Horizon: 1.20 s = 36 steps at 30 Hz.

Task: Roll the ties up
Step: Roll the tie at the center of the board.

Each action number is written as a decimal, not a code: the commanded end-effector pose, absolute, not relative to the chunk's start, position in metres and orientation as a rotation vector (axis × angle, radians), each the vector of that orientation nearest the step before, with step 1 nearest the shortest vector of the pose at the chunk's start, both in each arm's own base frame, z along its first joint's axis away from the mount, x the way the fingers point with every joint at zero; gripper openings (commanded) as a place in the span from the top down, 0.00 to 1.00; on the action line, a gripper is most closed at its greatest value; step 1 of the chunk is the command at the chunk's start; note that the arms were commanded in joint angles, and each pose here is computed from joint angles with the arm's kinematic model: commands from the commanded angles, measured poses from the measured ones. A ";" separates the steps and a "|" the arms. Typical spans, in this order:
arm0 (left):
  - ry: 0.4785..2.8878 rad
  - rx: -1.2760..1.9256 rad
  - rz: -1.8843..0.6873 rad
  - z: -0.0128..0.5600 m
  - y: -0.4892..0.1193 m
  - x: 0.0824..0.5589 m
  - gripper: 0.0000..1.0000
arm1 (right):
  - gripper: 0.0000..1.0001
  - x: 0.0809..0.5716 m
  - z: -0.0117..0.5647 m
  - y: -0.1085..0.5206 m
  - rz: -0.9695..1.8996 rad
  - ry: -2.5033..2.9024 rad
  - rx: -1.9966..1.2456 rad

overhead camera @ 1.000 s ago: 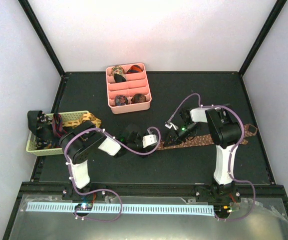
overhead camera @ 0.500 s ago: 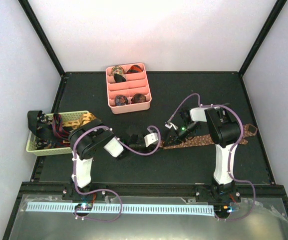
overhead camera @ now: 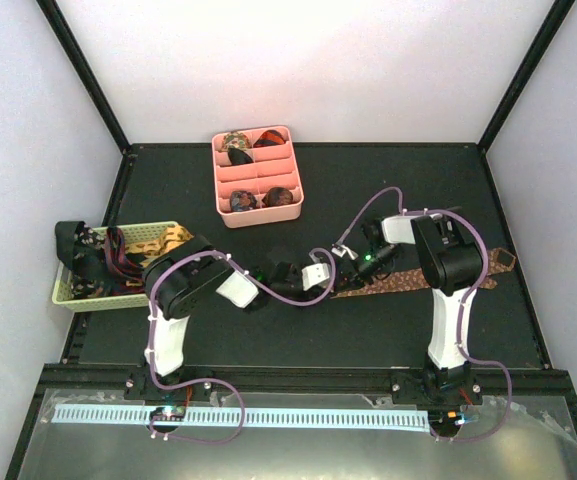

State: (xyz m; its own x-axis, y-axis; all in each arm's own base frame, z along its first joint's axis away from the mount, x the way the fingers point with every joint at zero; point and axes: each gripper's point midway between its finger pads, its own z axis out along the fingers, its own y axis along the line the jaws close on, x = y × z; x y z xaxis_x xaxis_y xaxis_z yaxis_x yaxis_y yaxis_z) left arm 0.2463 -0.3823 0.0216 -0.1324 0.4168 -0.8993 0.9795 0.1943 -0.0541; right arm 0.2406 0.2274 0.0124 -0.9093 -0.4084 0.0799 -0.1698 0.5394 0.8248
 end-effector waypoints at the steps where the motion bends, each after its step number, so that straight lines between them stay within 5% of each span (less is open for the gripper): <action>1: 1.876 1.462 -0.740 -0.030 -0.357 0.235 0.66 | 0.98 0.242 -0.009 0.222 -1.218 -2.594 0.563; 21: 2.212 1.563 -0.579 -0.065 -0.317 0.222 0.70 | 0.58 0.269 0.069 0.214 -1.534 -2.611 0.509; 33: 2.233 1.551 -0.596 -0.064 -0.319 0.221 0.70 | 0.57 0.249 0.045 0.224 -1.412 -2.594 0.529; 36: 2.234 1.550 -0.598 -0.064 -0.319 0.221 0.70 | 0.69 0.248 0.045 0.224 -1.418 -2.601 0.534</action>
State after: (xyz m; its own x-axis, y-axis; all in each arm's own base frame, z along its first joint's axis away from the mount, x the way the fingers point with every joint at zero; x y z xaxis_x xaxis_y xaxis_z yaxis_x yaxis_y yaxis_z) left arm 0.2518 -0.3777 0.0127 -0.1765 0.6086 -0.7736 0.9757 0.2118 -0.0560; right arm 0.2492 0.2252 0.0508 -0.9288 -0.3673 -0.0500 -0.2370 0.4848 0.8419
